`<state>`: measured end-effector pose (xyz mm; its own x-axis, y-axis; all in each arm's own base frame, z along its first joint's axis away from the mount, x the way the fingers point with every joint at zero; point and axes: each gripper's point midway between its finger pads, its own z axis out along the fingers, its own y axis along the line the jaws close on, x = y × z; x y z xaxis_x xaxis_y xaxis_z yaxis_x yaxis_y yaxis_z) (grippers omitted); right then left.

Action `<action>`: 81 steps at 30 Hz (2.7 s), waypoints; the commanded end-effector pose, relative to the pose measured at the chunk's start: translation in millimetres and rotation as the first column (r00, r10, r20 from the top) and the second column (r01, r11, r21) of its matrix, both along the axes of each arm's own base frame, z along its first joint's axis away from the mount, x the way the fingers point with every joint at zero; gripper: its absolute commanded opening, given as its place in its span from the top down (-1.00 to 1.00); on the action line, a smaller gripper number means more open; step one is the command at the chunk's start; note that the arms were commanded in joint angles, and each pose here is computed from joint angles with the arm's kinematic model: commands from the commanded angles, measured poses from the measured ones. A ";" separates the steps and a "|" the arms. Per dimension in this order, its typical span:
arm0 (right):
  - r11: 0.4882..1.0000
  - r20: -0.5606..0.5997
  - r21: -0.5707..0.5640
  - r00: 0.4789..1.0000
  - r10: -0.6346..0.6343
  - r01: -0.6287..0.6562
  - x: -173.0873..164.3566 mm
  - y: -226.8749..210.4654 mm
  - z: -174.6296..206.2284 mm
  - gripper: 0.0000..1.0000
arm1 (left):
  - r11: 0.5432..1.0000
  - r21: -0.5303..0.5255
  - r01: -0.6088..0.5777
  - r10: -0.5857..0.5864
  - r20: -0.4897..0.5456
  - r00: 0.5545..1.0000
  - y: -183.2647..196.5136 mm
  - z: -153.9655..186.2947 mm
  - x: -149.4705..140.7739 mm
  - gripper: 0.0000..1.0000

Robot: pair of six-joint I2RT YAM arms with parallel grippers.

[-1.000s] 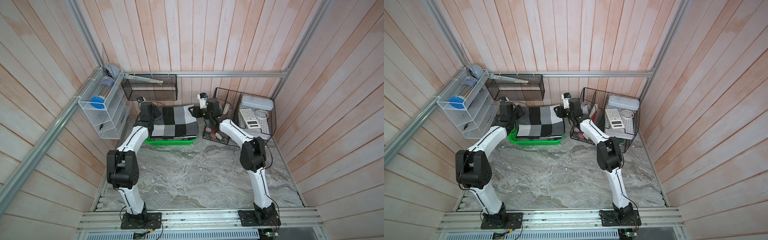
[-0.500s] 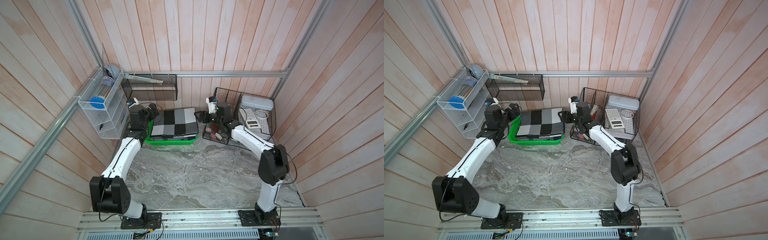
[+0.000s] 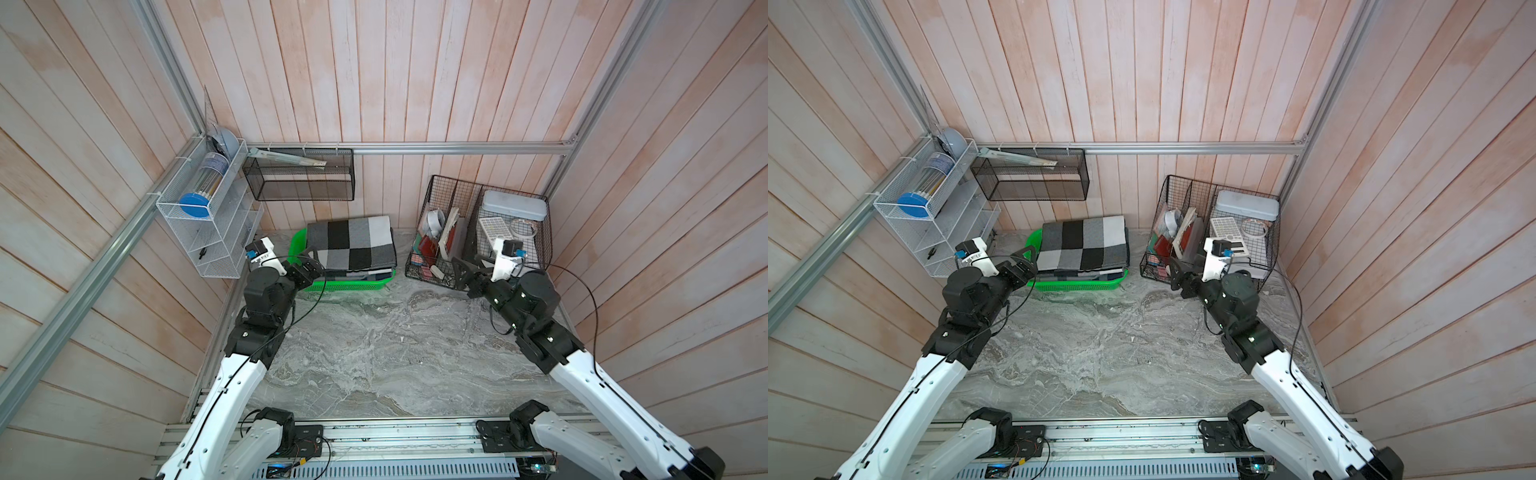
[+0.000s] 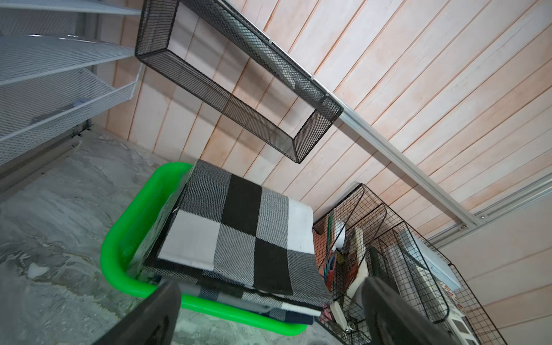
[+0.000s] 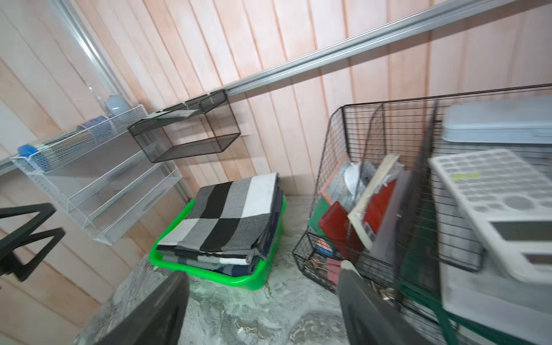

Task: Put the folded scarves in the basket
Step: Reset both arms

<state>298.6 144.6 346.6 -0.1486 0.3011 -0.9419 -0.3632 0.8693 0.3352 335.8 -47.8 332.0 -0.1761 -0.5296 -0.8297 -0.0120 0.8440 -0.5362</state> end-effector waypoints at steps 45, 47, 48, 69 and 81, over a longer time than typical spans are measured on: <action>0.707 0.167 -0.316 0.771 -0.615 0.633 47.5 -174.9 -194.9 -0.96 | 0.828 0.509 -0.235 0.232 0.071 0.970 86.4 -182.0 41.0 -0.99; 0.739 0.169 -0.303 0.797 -0.580 0.602 44.6 -172.8 -202.8 -0.96 | 0.836 0.494 -0.238 0.221 0.094 0.971 88.5 -186.4 37.2 -0.99; 0.746 0.199 -0.284 0.798 -0.569 0.603 42.9 -171.2 -197.9 -0.96 | 0.843 0.486 -0.232 0.207 0.106 0.973 87.7 -187.6 35.5 -0.99; 0.724 0.103 -0.317 0.781 -0.615 0.612 64.4 -183.4 -211.1 -0.96 | 0.856 0.472 -0.209 0.207 0.058 0.977 93.0 -201.7 48.5 -0.99; 0.725 0.103 -0.317 0.782 -0.615 0.612 64.5 -183.4 -211.4 -0.96 | 0.856 0.474 -0.207 0.206 0.054 0.977 92.9 -202.7 48.5 -0.99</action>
<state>361.0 -34.3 130.7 -0.0586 0.0037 -0.9983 0.2645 0.9643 -0.0120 380.3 41.0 124.8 -0.1201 -0.0873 -0.9889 -0.1948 0.9788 -0.0628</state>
